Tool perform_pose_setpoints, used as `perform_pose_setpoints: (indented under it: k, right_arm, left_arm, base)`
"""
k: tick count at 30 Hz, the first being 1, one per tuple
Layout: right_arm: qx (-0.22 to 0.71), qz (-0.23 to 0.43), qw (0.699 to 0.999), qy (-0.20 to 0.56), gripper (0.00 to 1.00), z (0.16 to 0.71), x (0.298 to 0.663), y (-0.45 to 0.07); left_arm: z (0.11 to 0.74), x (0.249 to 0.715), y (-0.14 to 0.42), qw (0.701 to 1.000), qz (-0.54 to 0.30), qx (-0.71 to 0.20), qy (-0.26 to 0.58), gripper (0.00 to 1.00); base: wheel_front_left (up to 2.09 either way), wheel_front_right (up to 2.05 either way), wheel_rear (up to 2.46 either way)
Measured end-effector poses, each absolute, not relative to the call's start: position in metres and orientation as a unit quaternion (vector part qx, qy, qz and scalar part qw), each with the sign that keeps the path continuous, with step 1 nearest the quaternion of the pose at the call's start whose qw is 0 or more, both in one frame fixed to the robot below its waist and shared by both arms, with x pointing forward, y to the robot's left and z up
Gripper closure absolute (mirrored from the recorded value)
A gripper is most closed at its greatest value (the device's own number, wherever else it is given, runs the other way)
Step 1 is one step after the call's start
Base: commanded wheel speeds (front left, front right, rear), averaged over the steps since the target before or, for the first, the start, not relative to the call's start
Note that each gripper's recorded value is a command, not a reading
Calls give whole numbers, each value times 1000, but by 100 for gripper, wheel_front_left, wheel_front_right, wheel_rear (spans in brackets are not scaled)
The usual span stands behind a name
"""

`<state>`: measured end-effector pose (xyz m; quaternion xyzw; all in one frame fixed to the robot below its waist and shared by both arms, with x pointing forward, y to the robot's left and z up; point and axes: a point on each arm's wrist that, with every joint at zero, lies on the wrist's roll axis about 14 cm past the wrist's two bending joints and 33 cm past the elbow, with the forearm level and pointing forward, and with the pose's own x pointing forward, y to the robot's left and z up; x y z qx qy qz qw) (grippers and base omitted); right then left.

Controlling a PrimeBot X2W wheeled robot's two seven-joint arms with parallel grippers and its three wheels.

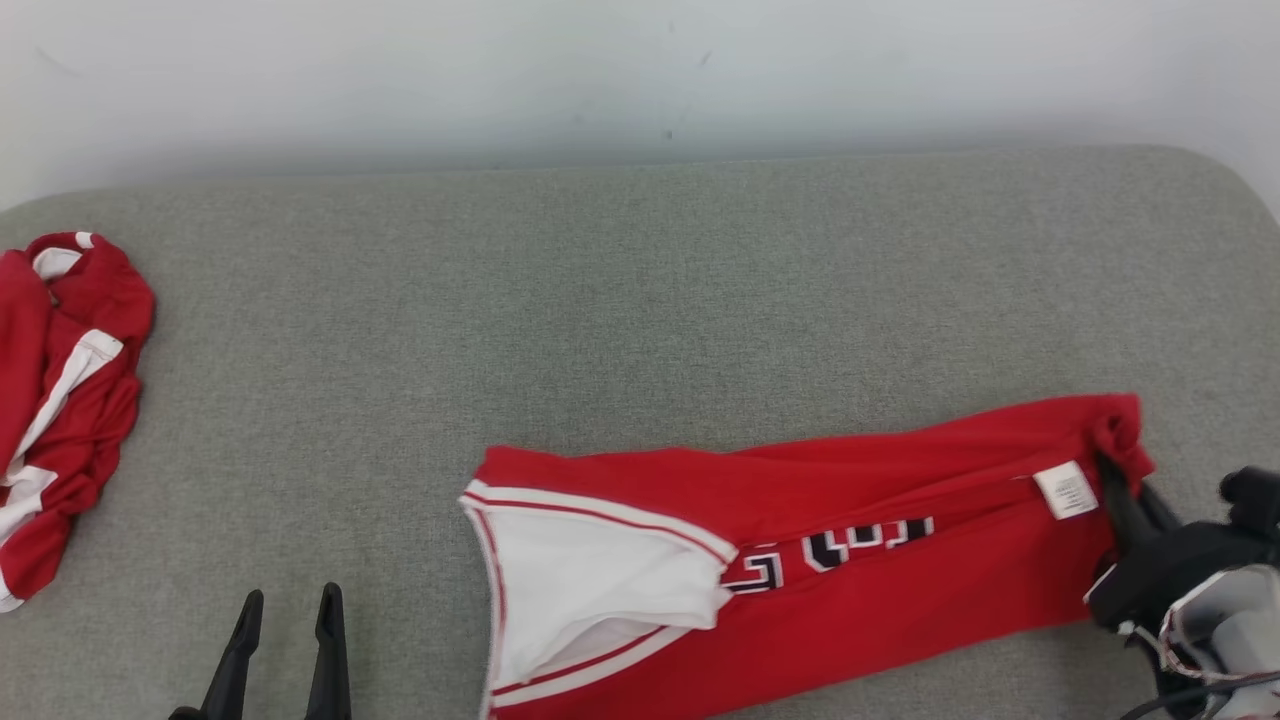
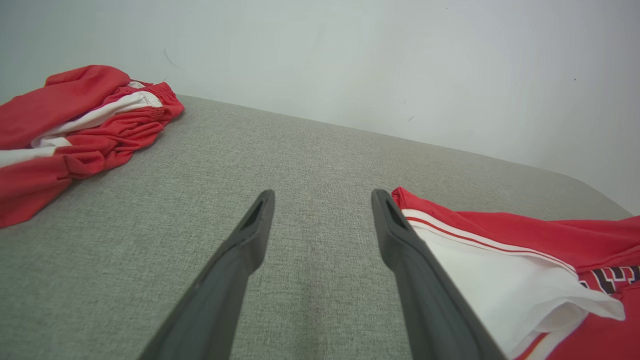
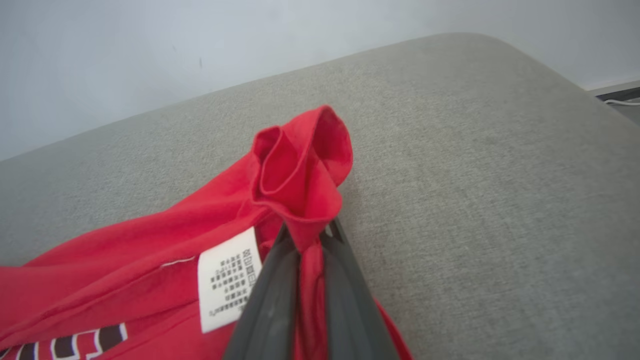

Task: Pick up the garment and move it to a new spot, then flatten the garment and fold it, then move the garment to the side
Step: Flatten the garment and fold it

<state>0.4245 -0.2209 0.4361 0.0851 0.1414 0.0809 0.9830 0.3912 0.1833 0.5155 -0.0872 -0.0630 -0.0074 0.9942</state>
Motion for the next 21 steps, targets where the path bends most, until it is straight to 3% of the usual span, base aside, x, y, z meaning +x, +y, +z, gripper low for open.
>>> perform_pose_setpoints:
  k: [10, 21]
  right_arm:
    - [49, 54, 992, 103, 100, 469, 440, -256]
    - [120, 156, 978, 64, 100, 509, 437, -183]
  left_arm:
    - [513, 396, 175, 994, -15, -94, -60, 0]
    - [515, 397, 172, 993, -20, -98, -62, 0]
  base:
    - [0, 0, 0]
    - [0, 0, 0]
